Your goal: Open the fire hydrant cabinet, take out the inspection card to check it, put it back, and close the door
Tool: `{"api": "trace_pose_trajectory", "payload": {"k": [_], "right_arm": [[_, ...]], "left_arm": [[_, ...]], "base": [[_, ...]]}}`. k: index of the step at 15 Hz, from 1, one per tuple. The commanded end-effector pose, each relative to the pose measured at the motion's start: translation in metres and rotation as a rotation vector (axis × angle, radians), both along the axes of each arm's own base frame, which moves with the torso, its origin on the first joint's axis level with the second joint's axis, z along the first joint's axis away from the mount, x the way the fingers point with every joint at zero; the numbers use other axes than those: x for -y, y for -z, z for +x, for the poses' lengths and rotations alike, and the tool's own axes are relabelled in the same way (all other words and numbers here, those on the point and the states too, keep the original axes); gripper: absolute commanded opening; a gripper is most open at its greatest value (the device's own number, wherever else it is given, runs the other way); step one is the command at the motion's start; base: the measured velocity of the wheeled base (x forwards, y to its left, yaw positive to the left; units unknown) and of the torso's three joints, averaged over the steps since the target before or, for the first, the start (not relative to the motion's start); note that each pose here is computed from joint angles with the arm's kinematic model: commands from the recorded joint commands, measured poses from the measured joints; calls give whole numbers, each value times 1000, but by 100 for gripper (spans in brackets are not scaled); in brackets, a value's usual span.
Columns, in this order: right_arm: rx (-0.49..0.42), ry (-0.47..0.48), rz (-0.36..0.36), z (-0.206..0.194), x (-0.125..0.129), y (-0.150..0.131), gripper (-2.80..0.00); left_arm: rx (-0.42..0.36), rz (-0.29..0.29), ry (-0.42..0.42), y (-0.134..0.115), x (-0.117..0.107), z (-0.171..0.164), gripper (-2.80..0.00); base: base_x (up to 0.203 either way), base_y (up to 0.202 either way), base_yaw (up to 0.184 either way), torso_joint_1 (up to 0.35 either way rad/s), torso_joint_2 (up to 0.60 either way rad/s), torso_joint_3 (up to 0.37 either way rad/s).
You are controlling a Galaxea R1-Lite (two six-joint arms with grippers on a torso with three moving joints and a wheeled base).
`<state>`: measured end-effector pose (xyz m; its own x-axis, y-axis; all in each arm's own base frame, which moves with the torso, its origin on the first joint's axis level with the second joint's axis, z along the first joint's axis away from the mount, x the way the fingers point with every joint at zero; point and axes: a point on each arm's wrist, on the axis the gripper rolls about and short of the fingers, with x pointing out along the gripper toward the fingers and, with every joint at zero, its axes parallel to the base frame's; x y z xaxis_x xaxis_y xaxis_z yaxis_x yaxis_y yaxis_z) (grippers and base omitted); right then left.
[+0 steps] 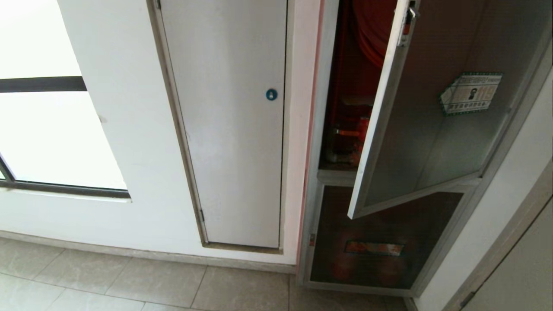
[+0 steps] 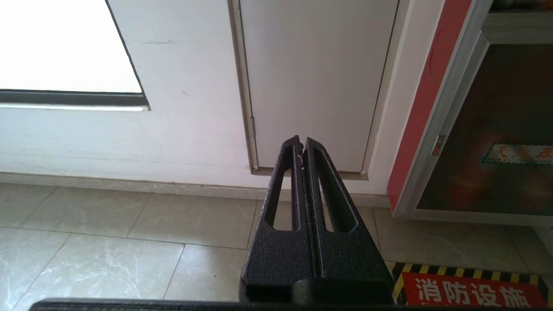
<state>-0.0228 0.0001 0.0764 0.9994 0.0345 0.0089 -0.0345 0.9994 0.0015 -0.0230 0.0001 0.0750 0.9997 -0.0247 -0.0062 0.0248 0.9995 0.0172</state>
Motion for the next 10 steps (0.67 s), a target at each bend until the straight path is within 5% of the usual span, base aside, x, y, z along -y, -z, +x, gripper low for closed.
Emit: {"api": "trace_pose_trajectory", "payload": {"k": [1, 10], "right_arm": [[-6, -1, 0, 0, 0, 1, -280], [-6, -1, 0, 0, 0, 1, -280]], "left_arm": [[-1, 0, 0, 0, 0, 0, -280], [-1, 0, 0, 0, 0, 0, -280]], "base": [[0, 0, 0, 0, 0, 0], [0, 0, 0, 0, 0, 0]]}}
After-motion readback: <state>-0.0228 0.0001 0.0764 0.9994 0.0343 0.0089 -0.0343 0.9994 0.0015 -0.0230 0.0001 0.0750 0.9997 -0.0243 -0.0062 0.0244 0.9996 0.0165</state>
